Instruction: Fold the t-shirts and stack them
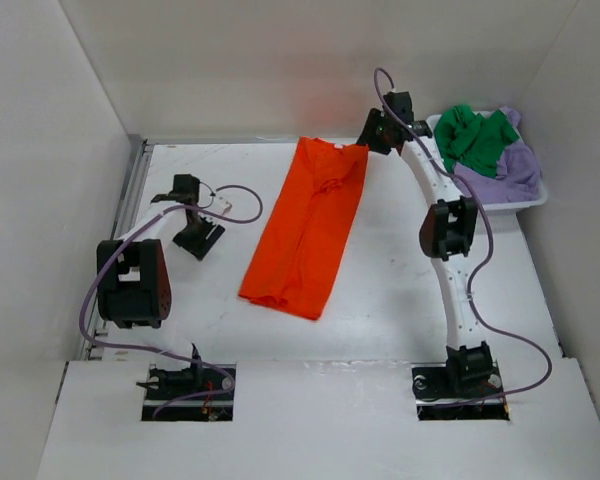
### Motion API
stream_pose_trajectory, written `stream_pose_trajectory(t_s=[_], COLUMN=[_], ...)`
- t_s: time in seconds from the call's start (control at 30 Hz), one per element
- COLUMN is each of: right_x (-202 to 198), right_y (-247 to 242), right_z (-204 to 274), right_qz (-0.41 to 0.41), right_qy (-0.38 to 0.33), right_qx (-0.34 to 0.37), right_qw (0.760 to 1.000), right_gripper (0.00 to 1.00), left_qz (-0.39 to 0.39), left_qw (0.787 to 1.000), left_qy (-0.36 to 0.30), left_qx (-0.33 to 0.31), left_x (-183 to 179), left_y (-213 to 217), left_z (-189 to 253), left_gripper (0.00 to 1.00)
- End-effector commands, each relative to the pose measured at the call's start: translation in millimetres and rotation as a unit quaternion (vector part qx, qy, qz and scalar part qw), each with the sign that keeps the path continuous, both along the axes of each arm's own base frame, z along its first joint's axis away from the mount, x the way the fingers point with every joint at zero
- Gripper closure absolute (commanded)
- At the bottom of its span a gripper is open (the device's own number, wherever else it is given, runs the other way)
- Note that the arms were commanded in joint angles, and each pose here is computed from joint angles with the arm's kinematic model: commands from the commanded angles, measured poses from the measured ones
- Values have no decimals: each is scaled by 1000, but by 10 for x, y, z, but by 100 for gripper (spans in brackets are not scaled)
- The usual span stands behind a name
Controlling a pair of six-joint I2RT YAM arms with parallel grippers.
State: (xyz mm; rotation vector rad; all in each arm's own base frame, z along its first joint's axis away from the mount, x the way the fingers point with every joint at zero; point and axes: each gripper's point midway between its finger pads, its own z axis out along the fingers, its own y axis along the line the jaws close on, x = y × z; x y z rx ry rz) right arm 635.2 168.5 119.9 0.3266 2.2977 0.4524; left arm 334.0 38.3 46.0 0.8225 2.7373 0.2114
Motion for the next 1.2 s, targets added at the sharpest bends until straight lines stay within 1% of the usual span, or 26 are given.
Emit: stream_pose_trajectory(t_s=[0.0, 0.07, 0.13, 0.17, 0.2, 0.27, 0.33, 0.47, 0.53, 0.63, 0.7, 0.73, 0.8, 0.9, 0.93, 0.97, 1.0, 1.07, 1.1, 1.13, 1.17], right_x=[-80, -326, -655, -958, -1145, -1690, -2289, -3141, -3452, -3731, -3844, -3889, -3956, -4015, -4027, -4044, -4059, -4099, -4126, -4142, -4140], right_y=[15, -83, -157, -106, -73, 62, 253, 699, 914, 1096, 1158, 1175, 1182, 1180, 1168, 1165, 1160, 1135, 1122, 1094, 1062], right_z=[565, 532, 548, 535, 535, 414, 184, -202, -330, -445, -526, -575, -658, -750, -777, -808, -832, -900, -933, -957, -967], right_qz=[20, 16, 13, 17, 21, 28, 39, 73, 86, 82, 80, 81, 81, 85, 85, 87, 90, 93, 95, 95, 94], right_qy=[-32, -5, -1, -3, -6, 11, 49, 108, 125, 141, 147, 151, 157, 158, 159, 161, 161, 161, 161, 160, 155], right_qx=[4, -14, -30, -31, -27, -13, 6, 35, 49, 73, 81, 80, 75, 66, 64, 65, 65, 68, 71, 76, 82], right_qw=[999, 1000, 999, 999, 999, 999, 998, 991, 987, 984, 983, 982, 981, 982, 981, 981, 981, 980, 980, 980, 980], right_gripper=[45, 43, 41, 40, 40, 39, 38, 38, 38, 38, 39, 39, 40, 41, 44, 49, 57, 77, 85, 90, 93], left_qz=[-26, -41, -51, -54, -59, -67, -80, -122, -141, -195, -267, -307, -380, -430, -447, -463, -476, -492, -493, -488, -479], left_qw=[999, 999, 998, 998, 998, 997, 995, 986, 981, 967, 945, 928, 888, 845, 834, 823, 813, 800, 797, 797, 801], left_qy=[-18, -14, -16, -19, -23, -35, -53, -113, -135, -164, -190, -208, -245, -297, -302, -306, -309, -314, -319, -324, -329], left_qx=[-15, -16, -21, -23, -26, -29, -28, -19, -16, -12, 11, 32, 81, 116, 120, 124, 128, 139, 143, 145, 148], left_x=[47, 22, 15, 15, 20, 35, 55, 136, 147, 84, 27, 33, 131, 330, 350, 363, 369, 404, 439, 487, 550], left_y=[-302, -409, -490, -519, -554, -611, -668, -816, -885, -1008, -1089, -1117, -1160, -1248, -1284, -1313, -1329, -1322, -1307, -1277, -1214], left_z=[80, 42, 21, 20, 24, 49, 81, 237, 315, 410, 420, 422, 459, 625, 654, 687, 711, 765, 799, 849, 907], left_gripper=[38, 38, 38, 38, 39, 39, 40, 41, 42, 43, 43, 43, 43, 39, 38, 38, 37, 34, 33, 31, 30])
